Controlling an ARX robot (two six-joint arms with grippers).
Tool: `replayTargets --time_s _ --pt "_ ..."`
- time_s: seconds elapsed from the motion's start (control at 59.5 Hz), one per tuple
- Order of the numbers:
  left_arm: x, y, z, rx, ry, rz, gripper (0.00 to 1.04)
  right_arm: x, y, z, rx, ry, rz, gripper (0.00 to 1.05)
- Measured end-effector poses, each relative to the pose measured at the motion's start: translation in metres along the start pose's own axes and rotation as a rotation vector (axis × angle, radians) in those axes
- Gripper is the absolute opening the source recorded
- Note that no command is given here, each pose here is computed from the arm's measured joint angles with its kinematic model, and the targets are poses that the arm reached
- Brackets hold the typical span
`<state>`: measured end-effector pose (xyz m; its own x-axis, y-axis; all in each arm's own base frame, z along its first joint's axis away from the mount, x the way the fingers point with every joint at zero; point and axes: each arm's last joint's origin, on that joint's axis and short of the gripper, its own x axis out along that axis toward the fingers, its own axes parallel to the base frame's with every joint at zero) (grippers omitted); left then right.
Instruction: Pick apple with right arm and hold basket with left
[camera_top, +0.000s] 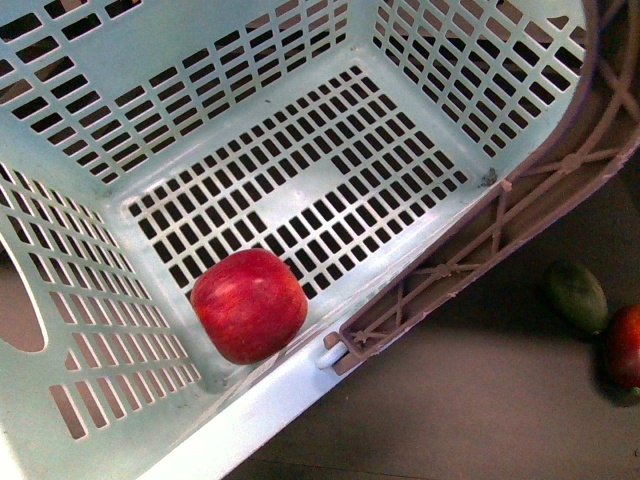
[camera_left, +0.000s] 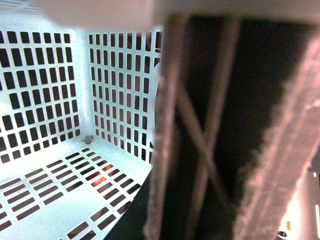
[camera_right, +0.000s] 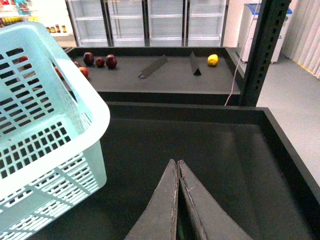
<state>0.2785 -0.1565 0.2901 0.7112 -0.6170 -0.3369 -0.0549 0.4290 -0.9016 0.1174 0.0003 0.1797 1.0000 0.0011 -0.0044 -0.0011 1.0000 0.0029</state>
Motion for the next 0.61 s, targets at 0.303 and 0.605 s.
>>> replayTargets --time_s 0.303,0.605 --pt "0.0 0.0 0.0 0.001 0.001 0.0 0.15 -0.006 0.0 -0.006 0.0 -0.019 0.001 0.02" --pt "0.0 0.0 0.0 0.001 0.002 -0.001 0.15 -0.012 0.0 -0.006 0.0 -0.021 0.0 0.02"
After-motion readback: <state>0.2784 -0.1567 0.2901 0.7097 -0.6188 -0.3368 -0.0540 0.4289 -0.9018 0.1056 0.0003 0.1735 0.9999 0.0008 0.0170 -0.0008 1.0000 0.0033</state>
